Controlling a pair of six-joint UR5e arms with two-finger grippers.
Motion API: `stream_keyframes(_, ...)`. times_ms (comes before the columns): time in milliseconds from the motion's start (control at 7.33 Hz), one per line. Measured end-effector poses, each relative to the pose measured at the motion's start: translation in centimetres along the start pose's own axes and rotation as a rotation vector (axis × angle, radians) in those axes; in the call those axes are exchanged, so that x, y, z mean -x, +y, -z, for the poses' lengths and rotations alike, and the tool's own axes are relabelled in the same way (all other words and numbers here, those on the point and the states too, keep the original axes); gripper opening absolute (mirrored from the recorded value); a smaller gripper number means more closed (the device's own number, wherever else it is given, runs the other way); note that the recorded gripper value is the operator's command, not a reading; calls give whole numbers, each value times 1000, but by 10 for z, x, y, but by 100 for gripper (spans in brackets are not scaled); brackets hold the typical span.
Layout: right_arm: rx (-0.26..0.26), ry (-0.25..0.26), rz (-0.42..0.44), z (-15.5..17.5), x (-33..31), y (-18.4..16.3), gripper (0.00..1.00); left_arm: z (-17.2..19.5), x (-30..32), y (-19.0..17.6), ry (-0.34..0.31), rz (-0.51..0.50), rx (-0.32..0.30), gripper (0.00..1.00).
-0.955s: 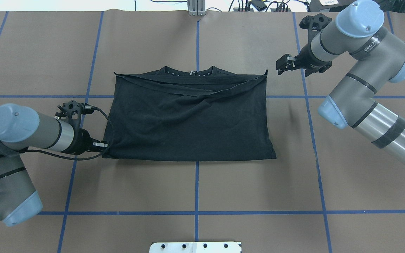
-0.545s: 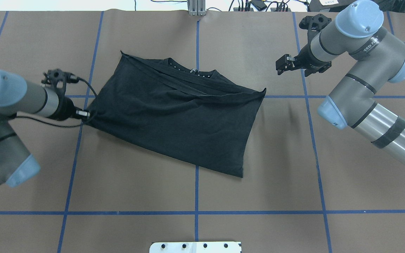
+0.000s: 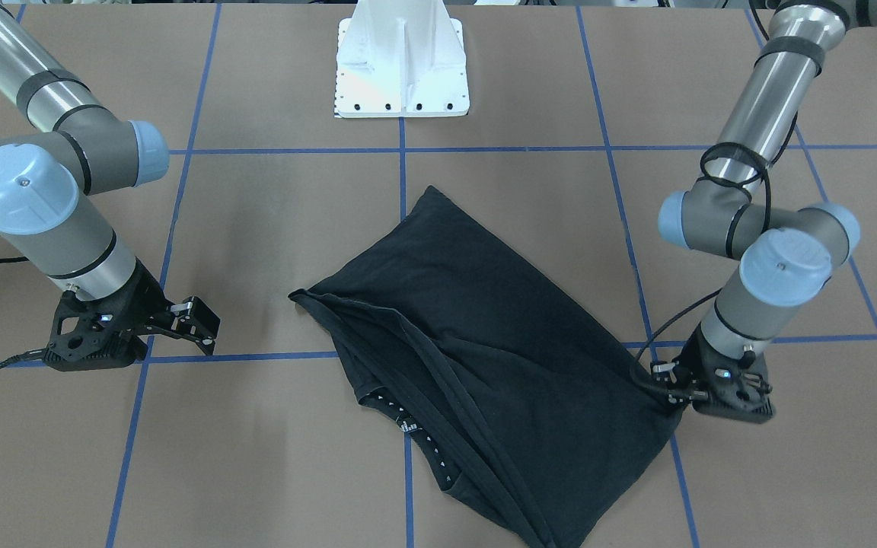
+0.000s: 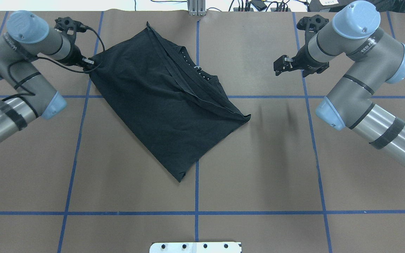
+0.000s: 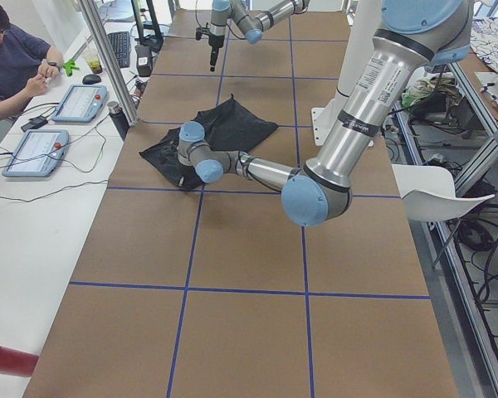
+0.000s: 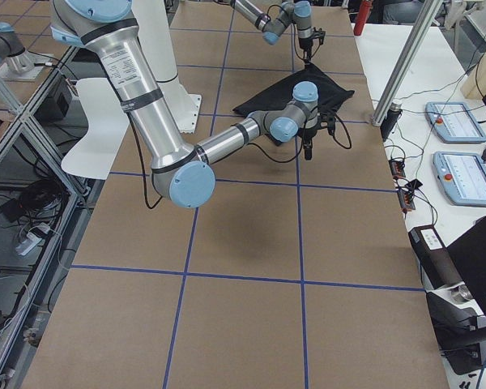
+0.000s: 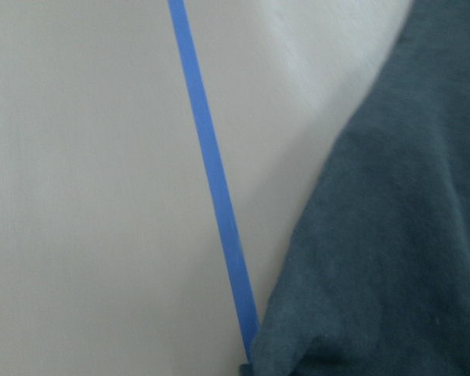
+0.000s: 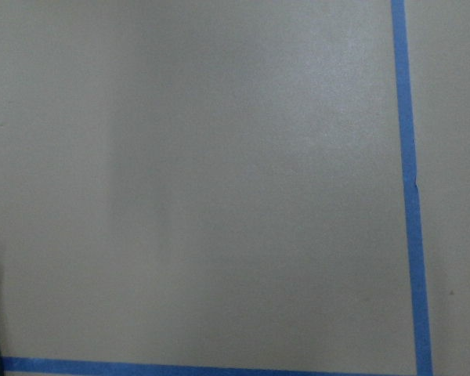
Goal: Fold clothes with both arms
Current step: 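Drag the shirt with the left gripper away from the robot, rotating it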
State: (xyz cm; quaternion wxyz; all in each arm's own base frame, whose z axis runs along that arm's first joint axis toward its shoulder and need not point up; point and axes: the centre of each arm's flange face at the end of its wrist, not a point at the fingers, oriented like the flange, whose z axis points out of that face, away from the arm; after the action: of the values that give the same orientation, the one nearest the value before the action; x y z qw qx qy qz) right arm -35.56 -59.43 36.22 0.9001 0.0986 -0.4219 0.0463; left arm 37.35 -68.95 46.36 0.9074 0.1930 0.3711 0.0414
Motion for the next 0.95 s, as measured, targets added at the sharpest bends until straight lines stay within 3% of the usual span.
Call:
stream_keyframes(136,1,0,3,-1,2,1,100,-16,7,-18,-31,-9,-26,0)
stream_keyframes(273,1,-1,4,-1,3,1,100,-21,16,-32,-53,-33,-42,58)
stream_keyframes(409,1,-2,6,-1,5,1,100,-18,26,-43,-65,-63,-54,100)
stream_keyframes(682,4,-3,13,-5,10,3,100,0,32,-58,-57,-101,-89,100)
stream_keyframes(955,0,-12,34,-14,40,5,100,24,54,-62,-8,-160,-84,100)
